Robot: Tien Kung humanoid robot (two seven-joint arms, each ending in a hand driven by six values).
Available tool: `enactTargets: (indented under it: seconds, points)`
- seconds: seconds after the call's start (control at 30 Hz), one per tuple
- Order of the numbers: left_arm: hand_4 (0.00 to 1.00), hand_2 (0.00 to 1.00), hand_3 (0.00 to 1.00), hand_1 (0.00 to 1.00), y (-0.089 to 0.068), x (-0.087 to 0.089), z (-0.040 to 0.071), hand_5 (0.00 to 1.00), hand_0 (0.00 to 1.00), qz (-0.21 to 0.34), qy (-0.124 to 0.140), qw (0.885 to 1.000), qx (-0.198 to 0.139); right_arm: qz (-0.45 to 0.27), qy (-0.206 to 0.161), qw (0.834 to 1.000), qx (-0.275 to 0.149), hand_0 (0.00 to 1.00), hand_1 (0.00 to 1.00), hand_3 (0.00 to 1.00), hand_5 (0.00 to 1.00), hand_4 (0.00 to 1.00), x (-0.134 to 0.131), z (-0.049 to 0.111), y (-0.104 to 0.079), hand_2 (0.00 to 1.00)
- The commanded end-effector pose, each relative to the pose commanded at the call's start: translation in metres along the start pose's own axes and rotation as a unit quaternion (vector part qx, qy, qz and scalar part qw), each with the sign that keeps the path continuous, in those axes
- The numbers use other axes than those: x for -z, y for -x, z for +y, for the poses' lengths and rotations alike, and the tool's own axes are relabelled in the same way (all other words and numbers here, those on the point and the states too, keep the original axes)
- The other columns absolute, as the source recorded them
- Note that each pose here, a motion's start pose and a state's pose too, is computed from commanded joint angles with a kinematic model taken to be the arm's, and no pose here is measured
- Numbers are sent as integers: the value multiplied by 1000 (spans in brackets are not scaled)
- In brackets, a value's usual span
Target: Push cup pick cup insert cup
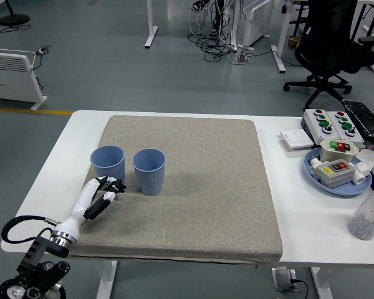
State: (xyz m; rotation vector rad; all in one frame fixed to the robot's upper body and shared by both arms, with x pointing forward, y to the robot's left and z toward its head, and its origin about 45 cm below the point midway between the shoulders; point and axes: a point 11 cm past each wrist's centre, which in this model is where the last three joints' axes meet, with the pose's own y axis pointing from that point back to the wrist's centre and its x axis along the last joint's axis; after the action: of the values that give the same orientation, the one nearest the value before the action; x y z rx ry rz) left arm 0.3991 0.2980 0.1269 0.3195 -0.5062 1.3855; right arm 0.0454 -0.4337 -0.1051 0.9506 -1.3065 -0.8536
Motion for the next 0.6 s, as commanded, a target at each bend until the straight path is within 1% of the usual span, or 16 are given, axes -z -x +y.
enactTargets:
  seconds: [0.17, 0.4, 0.6]
  points:
    - [638, 506, 498, 542, 0, 1, -6, 998, 584, 0, -7, 1000, -4, 1, -1, 1000, 0, 718, 647, 616, 428, 175, 1, 0, 0, 692]
    - [637, 509, 499, 547, -2, 3, -11, 998, 589, 0, -15, 1000, -12, 1, -1, 1000, 1, 718, 648, 615, 430, 175, 2, 0, 0, 692]
    - [631, 512, 498, 543, -5, 2, -10, 998, 591, 0, -11, 1000, -16, 0, -1, 1000, 1, 718, 648, 615, 430, 176, 2, 0, 0, 692]
